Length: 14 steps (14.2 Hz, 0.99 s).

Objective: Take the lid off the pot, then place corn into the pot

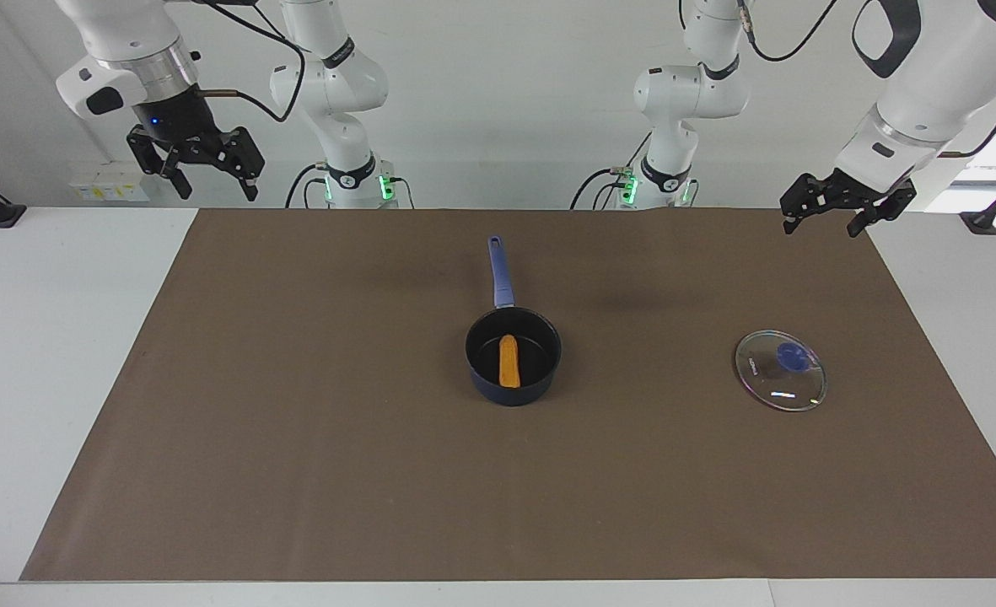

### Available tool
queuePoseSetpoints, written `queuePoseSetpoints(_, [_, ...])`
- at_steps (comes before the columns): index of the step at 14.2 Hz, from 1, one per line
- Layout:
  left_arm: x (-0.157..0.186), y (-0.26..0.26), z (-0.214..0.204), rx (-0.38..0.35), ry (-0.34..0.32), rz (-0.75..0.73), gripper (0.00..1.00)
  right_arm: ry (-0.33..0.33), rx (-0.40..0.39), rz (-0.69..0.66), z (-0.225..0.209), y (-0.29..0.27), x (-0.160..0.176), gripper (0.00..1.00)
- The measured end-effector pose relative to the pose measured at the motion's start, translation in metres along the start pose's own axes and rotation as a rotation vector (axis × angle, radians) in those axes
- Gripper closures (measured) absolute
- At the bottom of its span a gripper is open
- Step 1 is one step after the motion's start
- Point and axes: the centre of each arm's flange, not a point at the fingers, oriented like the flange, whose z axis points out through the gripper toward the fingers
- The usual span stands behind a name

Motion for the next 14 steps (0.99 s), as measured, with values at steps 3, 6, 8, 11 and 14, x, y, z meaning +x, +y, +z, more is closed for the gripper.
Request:
queuePoseSetpoints(3, [0.0000, 0.0000, 0.0000, 0.000, 0.000, 0.000, 0.00, 0.014, 0.000, 0.007, -0.0071, 0.0037, -0.0001, 0.00])
queuePoseSetpoints(6, [0.0000, 0.0000, 0.0000, 0.000, 0.000, 0.000, 0.00, 0.015, 0.000, 0.008, -0.0089, 0.0044, -0.0005, 0.00])
queuePoseSetpoints(8, [0.0000, 0.0000, 0.0000, 0.000, 0.000, 0.000, 0.00, 0.013, 0.000, 0.008, -0.0087, 0.0043, -0.0006, 0.00])
queuePoseSetpoints(11, [0.0000, 0.0000, 0.0000, 0.000, 0.000, 0.000, 0.00, 0.011, 0.000, 0.008, -0.0081, 0.0043, -0.0006, 0.00])
queuePoseSetpoints(14, [-0.0012, -0.0008, -0.0078, 0.002, 0.018, -0.002, 0.00, 0.011, 0.000, 0.008, -0.0081, 0.0043, -0.0006, 0.00])
